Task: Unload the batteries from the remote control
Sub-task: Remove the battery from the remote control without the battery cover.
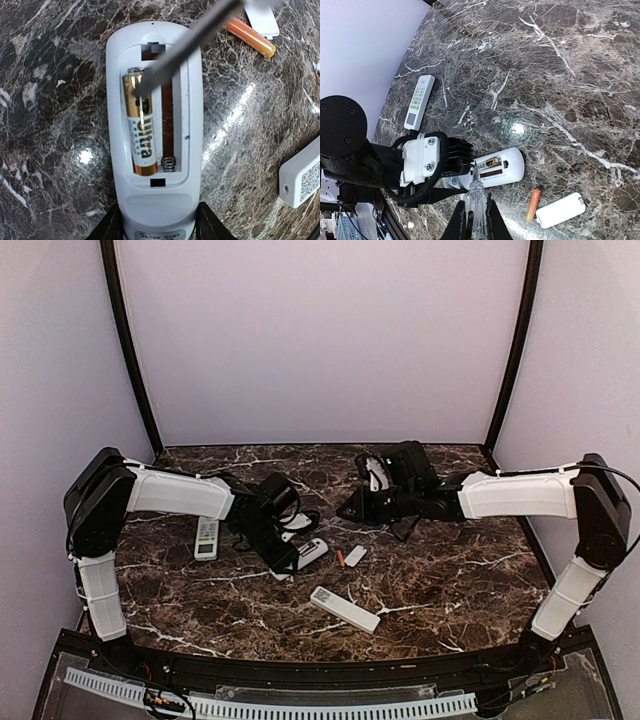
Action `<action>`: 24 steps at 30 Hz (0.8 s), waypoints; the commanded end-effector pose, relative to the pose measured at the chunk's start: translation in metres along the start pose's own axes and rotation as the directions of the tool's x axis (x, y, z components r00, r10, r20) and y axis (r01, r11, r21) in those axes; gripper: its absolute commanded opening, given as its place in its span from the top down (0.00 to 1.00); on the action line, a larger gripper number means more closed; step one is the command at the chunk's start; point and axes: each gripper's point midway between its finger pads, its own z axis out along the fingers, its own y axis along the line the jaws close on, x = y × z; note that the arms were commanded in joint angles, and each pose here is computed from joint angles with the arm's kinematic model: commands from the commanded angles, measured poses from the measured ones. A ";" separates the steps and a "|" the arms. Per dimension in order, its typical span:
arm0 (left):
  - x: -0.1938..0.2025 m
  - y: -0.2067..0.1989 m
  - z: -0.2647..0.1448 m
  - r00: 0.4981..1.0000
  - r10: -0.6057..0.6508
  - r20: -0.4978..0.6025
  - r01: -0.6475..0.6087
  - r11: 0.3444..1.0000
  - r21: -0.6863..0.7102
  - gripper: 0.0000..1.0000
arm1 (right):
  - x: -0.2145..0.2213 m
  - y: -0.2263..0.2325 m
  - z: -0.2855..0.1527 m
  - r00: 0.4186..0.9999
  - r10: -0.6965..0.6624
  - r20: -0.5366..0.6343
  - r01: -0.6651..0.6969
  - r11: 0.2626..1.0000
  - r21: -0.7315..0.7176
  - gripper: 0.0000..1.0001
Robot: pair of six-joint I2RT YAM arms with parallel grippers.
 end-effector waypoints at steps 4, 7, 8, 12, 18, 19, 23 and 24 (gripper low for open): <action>0.037 -0.019 0.020 0.990 0.019 -0.137 -0.011 0.998 0.061 0.70 | 0.007 -0.019 -0.006 1.000 0.008 0.022 -0.010 0.997 0.080 1.00; 0.037 -0.019 0.020 0.990 0.020 -0.136 -0.012 0.998 0.062 0.70 | 0.013 -0.019 0.000 1.000 0.017 0.003 -0.017 0.998 0.064 1.00; 0.037 -0.019 0.020 0.990 0.020 -0.136 -0.012 0.998 0.062 0.70 | 0.016 -0.020 0.002 1.000 0.022 -0.004 -0.021 0.998 0.065 1.00; 0.037 -0.019 0.021 0.990 0.021 -0.138 -0.012 0.998 0.062 0.70 | 0.021 -0.024 0.006 0.999 0.028 -0.018 -0.026 0.997 0.072 1.00; 0.037 -0.019 0.021 0.990 0.021 -0.137 -0.013 0.998 0.063 0.70 | 0.019 -0.023 0.013 1.000 0.024 -0.013 -0.024 0.998 0.055 1.00; 0.037 -0.019 0.021 0.990 0.020 -0.139 -0.012 0.998 0.063 0.70 | 0.019 -0.023 0.014 1.000 0.024 -0.013 -0.023 0.998 0.052 1.00; 0.037 -0.019 0.021 0.990 0.021 -0.139 -0.013 0.998 0.063 0.71 | 0.019 -0.023 0.018 1.000 0.026 -0.014 -0.026 0.998 0.049 1.00; 0.038 -0.019 0.021 0.990 0.021 -0.139 -0.013 0.998 0.063 0.71 | 0.019 -0.023 0.019 1.000 0.025 -0.014 -0.025 0.999 0.047 1.00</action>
